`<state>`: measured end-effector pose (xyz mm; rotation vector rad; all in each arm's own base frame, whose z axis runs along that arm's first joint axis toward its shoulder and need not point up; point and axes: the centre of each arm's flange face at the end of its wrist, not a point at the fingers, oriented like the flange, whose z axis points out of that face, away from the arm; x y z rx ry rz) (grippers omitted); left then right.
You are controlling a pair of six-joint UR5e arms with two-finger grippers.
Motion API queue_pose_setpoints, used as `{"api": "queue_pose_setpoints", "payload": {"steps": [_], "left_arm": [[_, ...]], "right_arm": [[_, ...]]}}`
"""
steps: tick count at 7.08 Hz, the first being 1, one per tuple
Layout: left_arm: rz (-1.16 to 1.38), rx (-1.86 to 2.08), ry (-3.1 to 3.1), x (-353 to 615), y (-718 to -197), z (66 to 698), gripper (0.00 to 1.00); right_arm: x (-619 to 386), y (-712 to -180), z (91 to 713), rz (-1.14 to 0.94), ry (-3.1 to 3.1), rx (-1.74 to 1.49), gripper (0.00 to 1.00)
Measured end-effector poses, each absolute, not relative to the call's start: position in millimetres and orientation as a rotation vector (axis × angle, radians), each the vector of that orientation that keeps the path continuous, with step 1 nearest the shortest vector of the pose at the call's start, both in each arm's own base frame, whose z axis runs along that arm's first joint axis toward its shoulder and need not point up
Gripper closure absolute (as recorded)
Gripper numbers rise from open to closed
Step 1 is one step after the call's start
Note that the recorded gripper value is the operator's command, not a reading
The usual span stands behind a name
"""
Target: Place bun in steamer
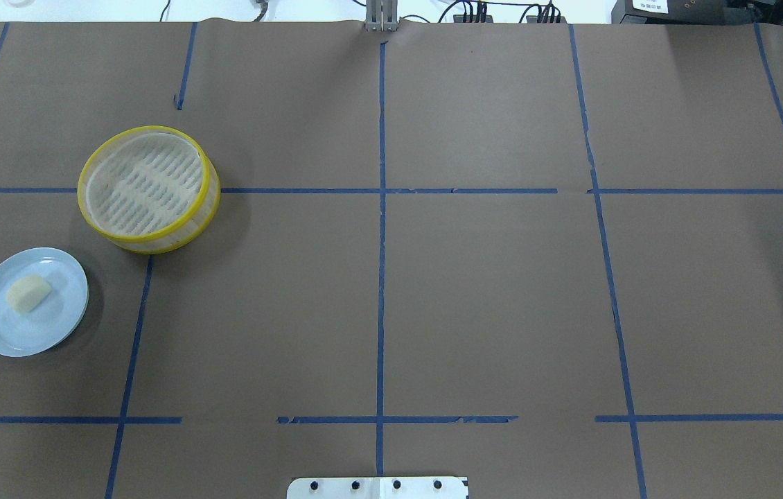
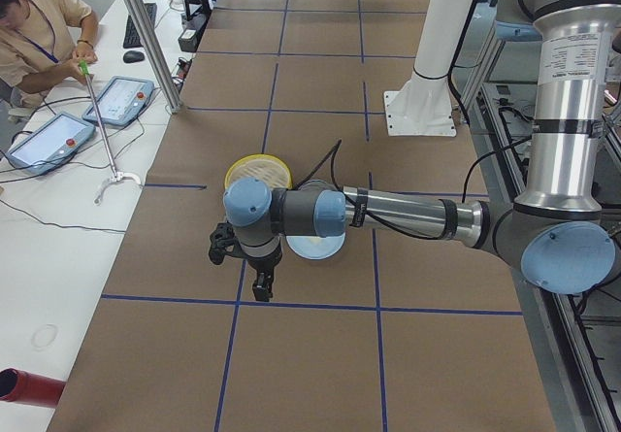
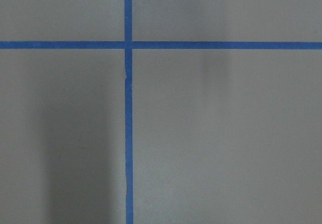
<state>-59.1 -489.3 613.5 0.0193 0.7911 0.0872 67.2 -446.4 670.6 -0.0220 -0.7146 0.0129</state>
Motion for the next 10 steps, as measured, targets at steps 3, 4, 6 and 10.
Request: {"api": "queue_pose_setpoints", "payload": {"steps": [3,4,6,10], "left_arm": [[0.094,0.032,0.791,-58.7,-489.2,606.8,0.00],[0.101,0.040,0.790,-58.9,-487.7,606.2,0.00],[0.114,0.063,0.794,-58.7,-485.4,605.4,0.00],[0.332,0.233,0.890,25.5,-500.8,589.1,0.00]], "right_arm": [[67.2,-446.4,670.6,0.013,-0.715,-0.022,0.00],[67.2,-446.4,670.6,0.013,-0.715,-0.022,0.00],[67.2,-446.4,670.6,0.013,-0.715,-0.022,0.00],[67.2,-446.4,670.6,0.013,-0.715,-0.022,0.00]]}}
